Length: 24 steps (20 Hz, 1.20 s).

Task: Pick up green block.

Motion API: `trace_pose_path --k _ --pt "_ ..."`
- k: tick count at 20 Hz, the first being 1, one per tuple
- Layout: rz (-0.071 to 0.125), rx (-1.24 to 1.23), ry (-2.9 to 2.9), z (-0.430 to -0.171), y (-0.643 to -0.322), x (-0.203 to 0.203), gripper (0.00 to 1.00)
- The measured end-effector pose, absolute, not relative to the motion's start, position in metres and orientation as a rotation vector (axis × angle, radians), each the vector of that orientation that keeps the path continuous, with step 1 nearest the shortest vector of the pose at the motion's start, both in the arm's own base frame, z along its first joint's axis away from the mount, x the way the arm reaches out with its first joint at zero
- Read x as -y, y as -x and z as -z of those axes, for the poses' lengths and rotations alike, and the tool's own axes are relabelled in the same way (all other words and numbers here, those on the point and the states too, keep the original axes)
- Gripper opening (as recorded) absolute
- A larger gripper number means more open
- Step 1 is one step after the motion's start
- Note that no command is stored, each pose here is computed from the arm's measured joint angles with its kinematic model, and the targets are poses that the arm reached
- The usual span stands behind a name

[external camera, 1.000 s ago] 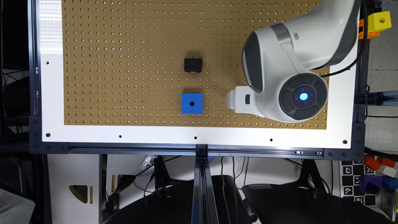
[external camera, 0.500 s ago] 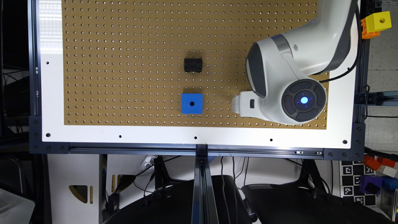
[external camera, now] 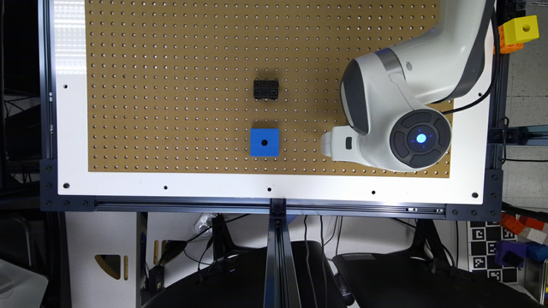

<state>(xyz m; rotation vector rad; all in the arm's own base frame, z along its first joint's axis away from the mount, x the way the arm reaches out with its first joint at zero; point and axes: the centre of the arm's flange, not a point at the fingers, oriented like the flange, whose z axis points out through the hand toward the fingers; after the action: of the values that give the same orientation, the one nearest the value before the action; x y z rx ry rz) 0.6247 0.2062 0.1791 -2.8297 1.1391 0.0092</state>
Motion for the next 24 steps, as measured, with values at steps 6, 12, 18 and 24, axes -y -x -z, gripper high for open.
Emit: trace_pose_path --k 6,12,18,24 --pt "-0.008 -1.141 2.831 -0.182 -0.625 -0.205 0.0" --pt "-0.008 -1.142 2.851 -0.23 -0.627 -0.204 0.0" --pt "0.004 -1.141 2.861 -0.272 -0.625 -0.204 0.0" --pt "0.01 -1.141 2.869 -0.304 -0.621 -0.204 0.0"
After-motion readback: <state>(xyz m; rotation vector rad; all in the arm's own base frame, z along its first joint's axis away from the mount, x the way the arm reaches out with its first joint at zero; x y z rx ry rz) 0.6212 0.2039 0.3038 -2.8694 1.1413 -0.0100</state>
